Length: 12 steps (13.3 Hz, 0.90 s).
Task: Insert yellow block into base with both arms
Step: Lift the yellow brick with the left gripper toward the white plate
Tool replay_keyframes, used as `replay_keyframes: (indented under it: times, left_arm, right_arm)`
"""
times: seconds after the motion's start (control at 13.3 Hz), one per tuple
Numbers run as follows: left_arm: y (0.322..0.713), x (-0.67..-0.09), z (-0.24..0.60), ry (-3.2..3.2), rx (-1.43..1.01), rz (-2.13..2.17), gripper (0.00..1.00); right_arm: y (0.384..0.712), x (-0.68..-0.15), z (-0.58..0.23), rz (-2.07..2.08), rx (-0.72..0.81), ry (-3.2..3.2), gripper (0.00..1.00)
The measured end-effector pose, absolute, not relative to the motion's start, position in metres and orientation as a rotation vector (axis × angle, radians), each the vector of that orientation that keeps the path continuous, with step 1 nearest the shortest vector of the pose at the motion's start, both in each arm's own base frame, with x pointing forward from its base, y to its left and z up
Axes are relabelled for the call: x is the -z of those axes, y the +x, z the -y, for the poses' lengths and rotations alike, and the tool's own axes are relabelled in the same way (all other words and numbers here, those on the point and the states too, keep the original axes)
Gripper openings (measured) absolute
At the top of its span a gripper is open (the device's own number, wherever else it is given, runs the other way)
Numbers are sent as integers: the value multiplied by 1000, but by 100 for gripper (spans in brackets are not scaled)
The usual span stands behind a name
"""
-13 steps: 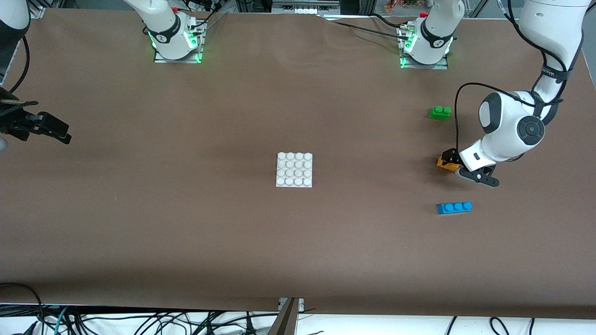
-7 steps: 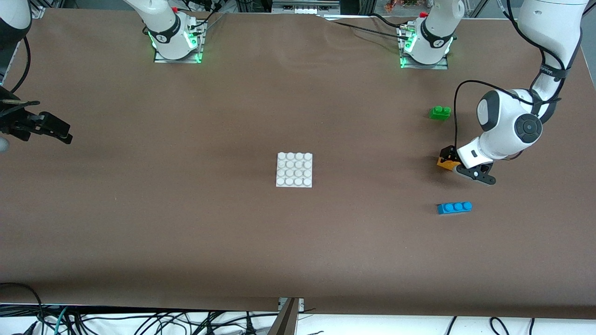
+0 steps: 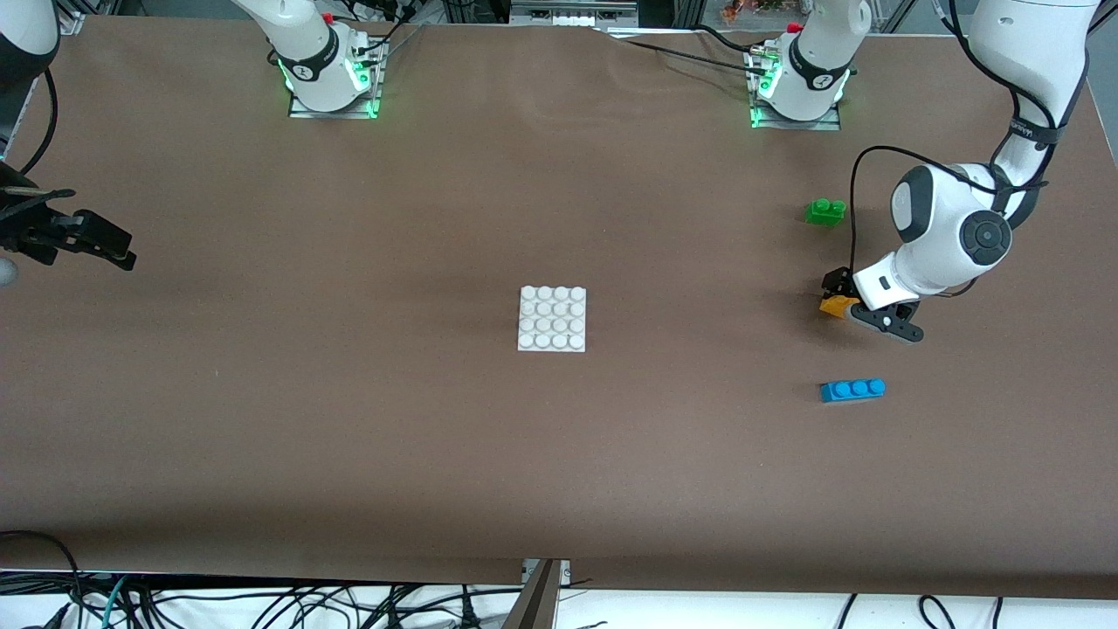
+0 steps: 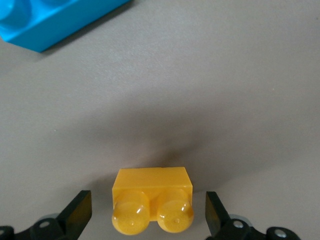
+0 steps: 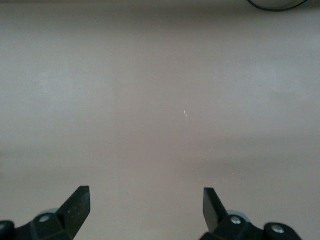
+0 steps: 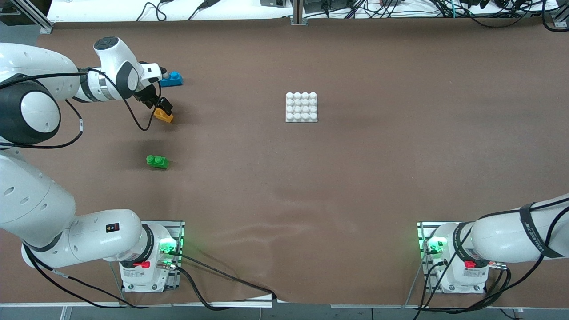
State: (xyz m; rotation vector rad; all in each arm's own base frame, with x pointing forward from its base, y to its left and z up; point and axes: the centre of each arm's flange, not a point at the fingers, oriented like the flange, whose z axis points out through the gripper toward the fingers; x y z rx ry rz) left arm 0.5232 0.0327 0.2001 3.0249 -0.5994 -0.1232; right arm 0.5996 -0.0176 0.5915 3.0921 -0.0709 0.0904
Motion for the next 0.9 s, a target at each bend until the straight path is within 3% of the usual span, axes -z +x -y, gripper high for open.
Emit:
replay_keyframes:
  times: [0.52, 0.67, 0.9]
  left_arm:
    - [521, -192, -32, 3016, 130, 618, 100]
    - [521, -192, -32, 3016, 130, 621, 93]
    - [522, -195, -32, 3016, 124, 628, 68]
  right_arm:
    - [600, -592, 17, 70, -90, 3092, 100]
    - [600, -592, 17, 70, -90, 3092, 100]
    - [600, -592, 17, 70, -90, 3092, 100]
